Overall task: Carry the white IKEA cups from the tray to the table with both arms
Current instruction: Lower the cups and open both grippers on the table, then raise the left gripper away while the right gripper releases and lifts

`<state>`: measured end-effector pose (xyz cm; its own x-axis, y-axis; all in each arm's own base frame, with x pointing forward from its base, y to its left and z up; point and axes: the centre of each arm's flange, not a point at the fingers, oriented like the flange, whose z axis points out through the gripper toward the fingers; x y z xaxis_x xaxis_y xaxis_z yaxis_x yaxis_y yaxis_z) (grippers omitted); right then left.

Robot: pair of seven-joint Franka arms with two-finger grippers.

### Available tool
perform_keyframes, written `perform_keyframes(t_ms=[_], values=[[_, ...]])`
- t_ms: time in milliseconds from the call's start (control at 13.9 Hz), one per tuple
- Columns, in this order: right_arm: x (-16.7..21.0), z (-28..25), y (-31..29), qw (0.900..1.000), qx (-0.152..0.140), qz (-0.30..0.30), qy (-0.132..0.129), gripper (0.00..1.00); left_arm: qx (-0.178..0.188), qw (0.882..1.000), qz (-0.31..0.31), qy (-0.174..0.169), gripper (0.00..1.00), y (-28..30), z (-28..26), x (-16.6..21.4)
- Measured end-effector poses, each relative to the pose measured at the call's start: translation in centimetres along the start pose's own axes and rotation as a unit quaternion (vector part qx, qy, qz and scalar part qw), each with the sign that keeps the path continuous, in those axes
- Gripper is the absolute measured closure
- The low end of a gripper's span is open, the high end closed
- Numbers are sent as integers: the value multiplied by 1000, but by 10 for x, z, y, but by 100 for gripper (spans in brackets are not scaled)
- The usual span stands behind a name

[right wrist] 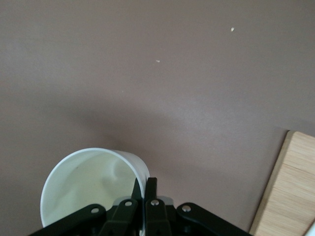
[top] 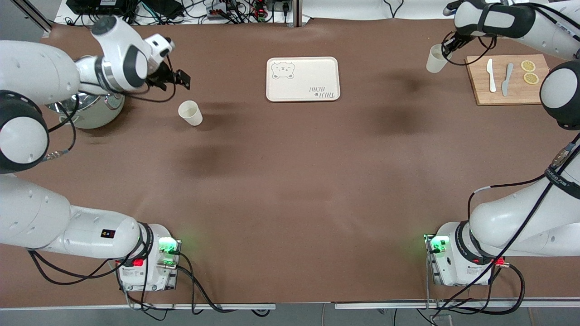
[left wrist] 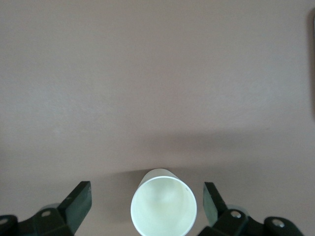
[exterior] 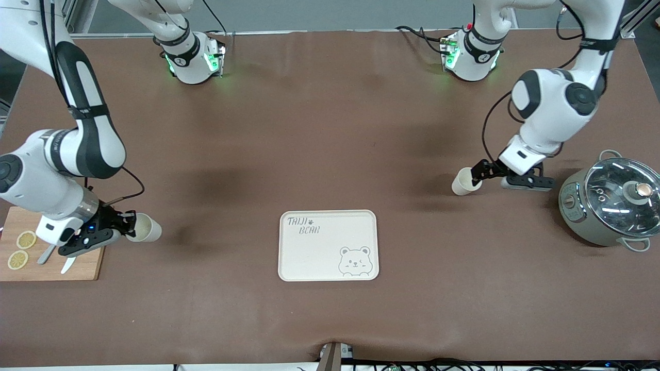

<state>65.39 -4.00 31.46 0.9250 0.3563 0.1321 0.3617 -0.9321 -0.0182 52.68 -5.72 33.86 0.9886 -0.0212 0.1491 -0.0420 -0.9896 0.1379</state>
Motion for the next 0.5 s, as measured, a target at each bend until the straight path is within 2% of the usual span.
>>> perform_keyframes(t_ms=[72,358,502], values=[[-1,9,1,1000,-1,1,3,97,-4,1000,-4,-3,0,-4,-19,15],[-2,42,3,1000,-2,3,7,97,-12,999,-12,34,0,-14,-93,64],[-2,49,4,1000,-4,4,10,97,-15,999,-4,35,0,-9,-130,81]])
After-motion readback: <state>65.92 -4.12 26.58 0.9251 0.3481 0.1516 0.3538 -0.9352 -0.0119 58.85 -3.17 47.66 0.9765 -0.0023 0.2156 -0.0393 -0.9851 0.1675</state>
